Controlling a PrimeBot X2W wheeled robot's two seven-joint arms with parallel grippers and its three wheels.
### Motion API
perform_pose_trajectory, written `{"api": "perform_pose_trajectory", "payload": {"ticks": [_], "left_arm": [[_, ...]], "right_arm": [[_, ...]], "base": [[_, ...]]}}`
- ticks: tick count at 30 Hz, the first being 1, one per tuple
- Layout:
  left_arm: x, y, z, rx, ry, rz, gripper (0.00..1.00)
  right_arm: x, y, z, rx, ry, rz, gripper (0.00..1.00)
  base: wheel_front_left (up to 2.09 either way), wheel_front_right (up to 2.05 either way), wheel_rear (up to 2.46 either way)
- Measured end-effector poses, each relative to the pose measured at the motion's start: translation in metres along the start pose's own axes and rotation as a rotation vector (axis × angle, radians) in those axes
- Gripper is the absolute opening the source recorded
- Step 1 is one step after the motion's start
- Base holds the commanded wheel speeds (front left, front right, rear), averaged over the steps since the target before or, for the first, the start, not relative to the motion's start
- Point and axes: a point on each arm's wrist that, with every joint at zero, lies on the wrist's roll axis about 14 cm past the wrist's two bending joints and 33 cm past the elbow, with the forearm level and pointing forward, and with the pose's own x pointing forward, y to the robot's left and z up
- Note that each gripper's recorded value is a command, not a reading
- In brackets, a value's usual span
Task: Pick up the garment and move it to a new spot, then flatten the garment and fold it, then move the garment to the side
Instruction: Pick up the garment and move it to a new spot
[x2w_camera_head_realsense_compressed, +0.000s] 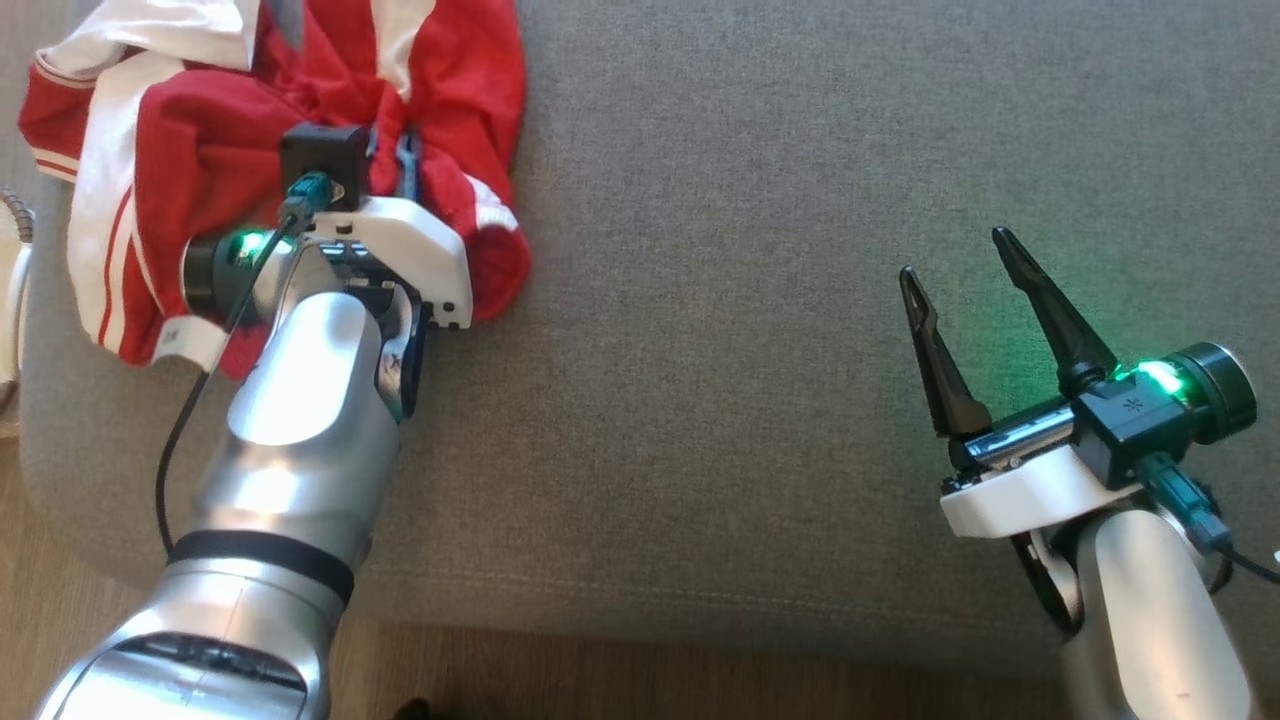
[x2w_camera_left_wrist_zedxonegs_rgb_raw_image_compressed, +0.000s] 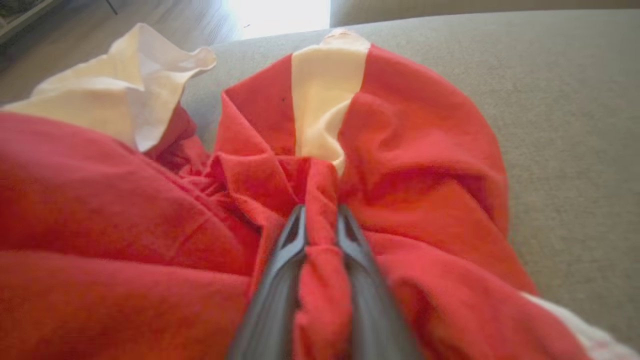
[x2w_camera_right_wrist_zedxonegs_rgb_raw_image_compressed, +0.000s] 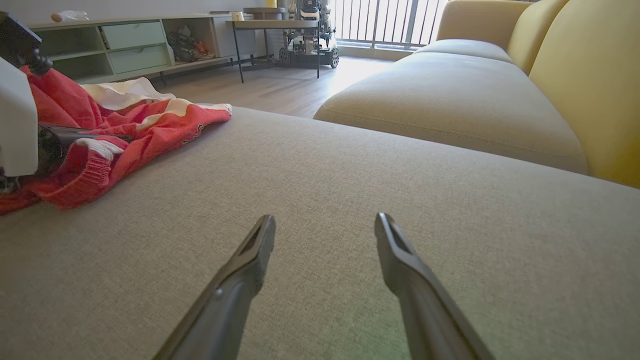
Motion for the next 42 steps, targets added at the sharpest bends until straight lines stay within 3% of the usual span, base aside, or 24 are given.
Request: {"api": "perform_pose_trajectory", "payload": {"ticks": [6, 13, 19, 28, 31, 33, 42], "left_arm": [[-0.006, 0.003, 0.022, 0.006, -0.083, 0.022, 0.0], [-0.021, 0.001, 0.122, 0.025, -0.39, 0.011, 0.0], [-0.039, -0.012, 0.169, 0.093, -0.568, -0.027, 0.0], [-0.055, -0.104, 0.223, 0.14, -0.757, -0.282, 0.0], [-0.06, -0.144, 0.241, 0.164, -0.814, -0.393, 0.0], [-0.068, -0.189, 0.257, 0.202, -0.875, -0.514, 0.0], [-0.081, -0.304, 0.24, 0.241, -0.869, -0.825, 0.0]], "right_arm": [[-0.001, 0.002, 0.012, -0.006, -0.027, 0.003, 1.0], [-0.006, 0.005, 0.031, 0.017, -0.067, 0.005, 1.0], [-0.017, -0.003, 0.042, 0.044, -0.087, -0.022, 1.0], [-0.047, -0.037, 0.054, 0.06, -0.102, -0.134, 1.0], [-0.059, -0.054, 0.061, 0.058, -0.116, -0.19, 1.0], [-0.074, -0.073, 0.067, 0.051, -0.123, -0.254, 1.0], [-0.124, -0.116, 0.068, 0.048, -0.105, -0.426, 1.0]], "base": [[0.0, 0.0, 0.0], [0.0, 0.0, 0.0], [0.0, 0.0, 0.0], [0.0, 0.0, 0.0], [0.0, 0.0, 0.0], [0.0, 0.0, 0.0], [0.0, 0.0, 0.0]]}}
